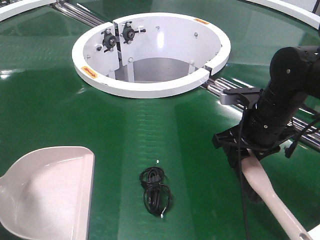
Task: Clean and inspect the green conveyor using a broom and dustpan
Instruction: 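Grasp the pink dustpan handle with the left gripper and pull it beside the cable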
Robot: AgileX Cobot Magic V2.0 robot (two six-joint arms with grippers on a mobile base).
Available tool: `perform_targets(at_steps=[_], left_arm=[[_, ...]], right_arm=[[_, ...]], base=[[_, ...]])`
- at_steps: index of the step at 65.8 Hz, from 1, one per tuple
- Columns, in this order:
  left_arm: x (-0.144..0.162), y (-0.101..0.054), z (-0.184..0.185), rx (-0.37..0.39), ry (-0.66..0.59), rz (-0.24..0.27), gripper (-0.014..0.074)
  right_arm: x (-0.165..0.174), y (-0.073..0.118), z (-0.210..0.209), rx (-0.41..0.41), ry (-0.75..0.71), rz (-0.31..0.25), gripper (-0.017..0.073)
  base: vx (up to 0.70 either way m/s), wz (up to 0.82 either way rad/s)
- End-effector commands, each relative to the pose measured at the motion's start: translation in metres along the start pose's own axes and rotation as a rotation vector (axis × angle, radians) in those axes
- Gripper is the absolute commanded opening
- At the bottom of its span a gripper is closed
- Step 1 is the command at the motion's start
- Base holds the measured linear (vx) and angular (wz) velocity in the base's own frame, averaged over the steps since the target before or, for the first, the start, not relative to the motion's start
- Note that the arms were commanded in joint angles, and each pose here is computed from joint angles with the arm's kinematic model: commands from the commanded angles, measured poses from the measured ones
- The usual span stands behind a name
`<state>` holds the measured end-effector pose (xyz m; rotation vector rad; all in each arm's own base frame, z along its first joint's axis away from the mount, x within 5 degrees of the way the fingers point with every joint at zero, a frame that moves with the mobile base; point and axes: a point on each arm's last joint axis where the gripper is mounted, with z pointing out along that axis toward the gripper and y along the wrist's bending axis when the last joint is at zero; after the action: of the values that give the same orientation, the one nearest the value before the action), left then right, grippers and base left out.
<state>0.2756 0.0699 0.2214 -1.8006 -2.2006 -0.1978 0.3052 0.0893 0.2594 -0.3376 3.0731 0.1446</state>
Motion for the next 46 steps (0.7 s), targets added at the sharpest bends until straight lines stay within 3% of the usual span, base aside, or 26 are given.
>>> perform_targets(at_steps=[1,4,14,46], left_arm=[[0.002,0.001,-0.030,-0.078,-0.020,-0.071,-0.0024],[-0.001,0.003,-0.038,-0.107,-0.036,-0.082,-0.0024],[-0.015,0.007,-0.054,-0.159,-0.062,-0.052,-0.0024],[-0.053,0.003,-0.062,-0.171,-0.104,0.034,-0.0024]], right_arm=[[0.006,0.000,-0.021,-0.009,-0.021,-0.001,-0.0006],[0.006,0.000,-0.021,-0.009,-0.021,-0.001,-0.0006],[0.006,0.000,-0.021,-0.009,-0.021,-0.001,-0.0006],[0.006,0.000,-0.021,-0.009,-0.021,-0.001,-0.0006]], base=[[0.00,0.00],[0.00,0.00],[0.00,0.00],[0.00,0.00]])
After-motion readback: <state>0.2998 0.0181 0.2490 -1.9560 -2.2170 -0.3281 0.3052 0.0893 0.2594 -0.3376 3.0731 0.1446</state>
